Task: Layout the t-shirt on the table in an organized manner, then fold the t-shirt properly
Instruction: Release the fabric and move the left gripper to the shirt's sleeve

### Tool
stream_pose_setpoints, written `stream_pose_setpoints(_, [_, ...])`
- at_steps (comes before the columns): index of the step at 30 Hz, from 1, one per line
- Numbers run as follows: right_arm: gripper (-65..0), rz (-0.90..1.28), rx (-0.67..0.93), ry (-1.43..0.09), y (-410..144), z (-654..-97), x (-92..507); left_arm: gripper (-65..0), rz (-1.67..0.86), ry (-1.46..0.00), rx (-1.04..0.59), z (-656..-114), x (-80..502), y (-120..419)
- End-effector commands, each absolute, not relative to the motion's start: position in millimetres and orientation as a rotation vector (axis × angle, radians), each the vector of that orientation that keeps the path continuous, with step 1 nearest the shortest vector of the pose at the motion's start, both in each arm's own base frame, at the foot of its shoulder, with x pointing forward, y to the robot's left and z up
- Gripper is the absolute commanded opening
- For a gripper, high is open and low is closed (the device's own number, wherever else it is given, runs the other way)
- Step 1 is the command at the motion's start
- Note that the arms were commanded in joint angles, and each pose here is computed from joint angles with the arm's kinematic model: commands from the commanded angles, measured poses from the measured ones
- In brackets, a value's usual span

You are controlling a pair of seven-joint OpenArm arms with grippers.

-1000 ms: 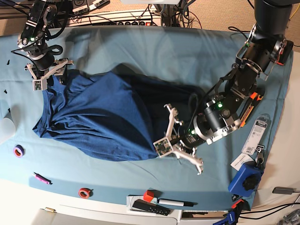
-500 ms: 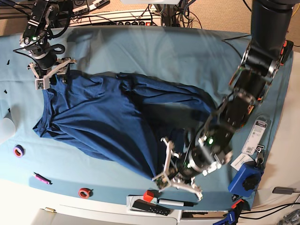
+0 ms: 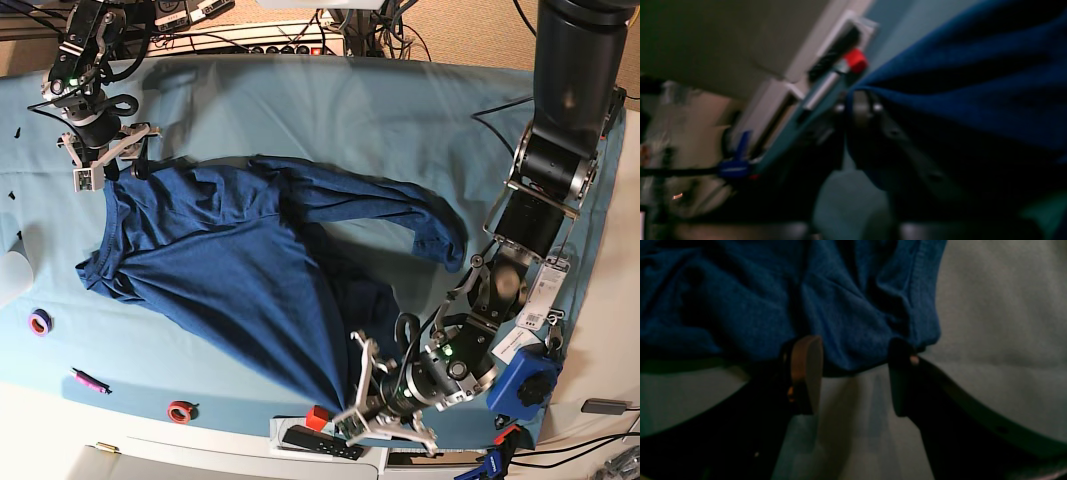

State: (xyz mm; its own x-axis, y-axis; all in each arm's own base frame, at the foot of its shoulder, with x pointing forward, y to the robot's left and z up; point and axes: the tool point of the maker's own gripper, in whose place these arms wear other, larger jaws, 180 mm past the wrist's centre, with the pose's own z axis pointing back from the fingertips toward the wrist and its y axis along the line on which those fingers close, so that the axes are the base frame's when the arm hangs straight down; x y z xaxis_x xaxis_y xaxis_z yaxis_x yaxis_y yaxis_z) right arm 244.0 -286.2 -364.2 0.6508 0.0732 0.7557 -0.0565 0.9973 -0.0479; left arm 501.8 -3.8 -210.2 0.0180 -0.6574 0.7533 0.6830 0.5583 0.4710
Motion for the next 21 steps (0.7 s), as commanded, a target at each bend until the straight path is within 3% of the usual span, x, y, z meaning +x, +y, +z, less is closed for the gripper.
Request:
stream_pose_setpoints(1, [-33.8,0.082,-0.033,-0.905,-290.2,-351.2,251.2,-38.1,-1.025,-1.201,-0.032,-193.4,507.6,-4.6])
stream_pose_setpoints(3, [-33.8,0.082,-0.033,-0.906,-290.2,-351.1,251.2,-25.0,-1.009,-1.16,-0.053,-213.2,502.9,-2.1])
stream_pose_setpoints(4, [-33.8,0.082,-0.033,-0.906,-290.2,-351.1,251.2,-23.0,-0.999,-1.137,-0.064,-223.6,499.8,-0.7])
stream_pose_setpoints(14, [-33.8,0.083,-0.034,-0.901,-290.4,-351.7,250.7,-26.0,-0.927,-0.806,-0.212,-305.0,448.1,53.7])
stream_pose_setpoints(21, [-33.7,0.184,-0.144,-0.817,-304.3,-359.5,242.3,-26.0,-0.932,-0.608,-0.523,-342.9,375.9,52.0])
